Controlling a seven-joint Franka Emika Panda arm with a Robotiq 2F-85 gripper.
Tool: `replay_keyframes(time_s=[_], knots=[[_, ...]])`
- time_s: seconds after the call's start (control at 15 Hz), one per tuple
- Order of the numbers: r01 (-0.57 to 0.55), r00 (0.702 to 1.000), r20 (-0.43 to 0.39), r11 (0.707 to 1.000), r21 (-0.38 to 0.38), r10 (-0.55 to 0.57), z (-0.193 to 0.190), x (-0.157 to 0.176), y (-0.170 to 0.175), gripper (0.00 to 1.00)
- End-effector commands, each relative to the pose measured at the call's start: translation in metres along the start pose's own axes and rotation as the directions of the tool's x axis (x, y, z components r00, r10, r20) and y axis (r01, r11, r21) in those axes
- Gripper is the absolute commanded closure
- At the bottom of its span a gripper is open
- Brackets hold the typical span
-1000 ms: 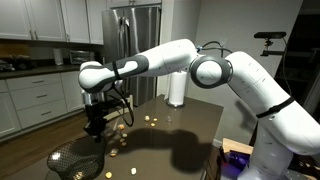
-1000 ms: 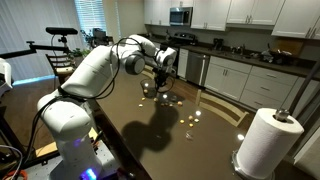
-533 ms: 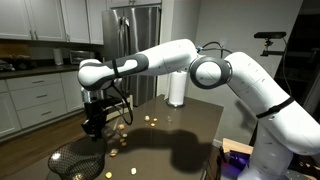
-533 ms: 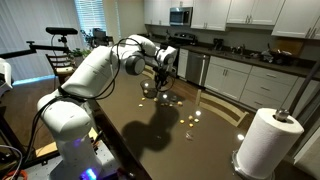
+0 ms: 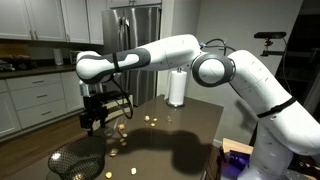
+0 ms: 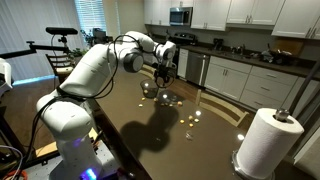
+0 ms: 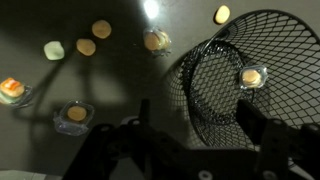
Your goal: Move the black basket to the left
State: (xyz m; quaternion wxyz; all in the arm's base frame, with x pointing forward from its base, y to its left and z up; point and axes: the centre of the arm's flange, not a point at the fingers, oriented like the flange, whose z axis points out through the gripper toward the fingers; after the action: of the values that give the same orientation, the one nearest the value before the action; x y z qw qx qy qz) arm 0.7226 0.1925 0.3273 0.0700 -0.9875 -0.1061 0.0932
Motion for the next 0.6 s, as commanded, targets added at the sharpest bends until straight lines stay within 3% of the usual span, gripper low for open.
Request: replay_keyframes(time_s=[0.0,0.33,0.53], knots=[[-0.017,1.0,-0.004,0.992,-0.125,0.017,-0.03,-0.022,0.001,0.0],[0.019,1.0,-0.003,0.948,-0.319,-0.021,-0.058,-0.044,0.013,0.0],[0.028,0.999,-0.011,0.922,-0.385,-0.035,-0.067,-0.054,0.017,0.0]])
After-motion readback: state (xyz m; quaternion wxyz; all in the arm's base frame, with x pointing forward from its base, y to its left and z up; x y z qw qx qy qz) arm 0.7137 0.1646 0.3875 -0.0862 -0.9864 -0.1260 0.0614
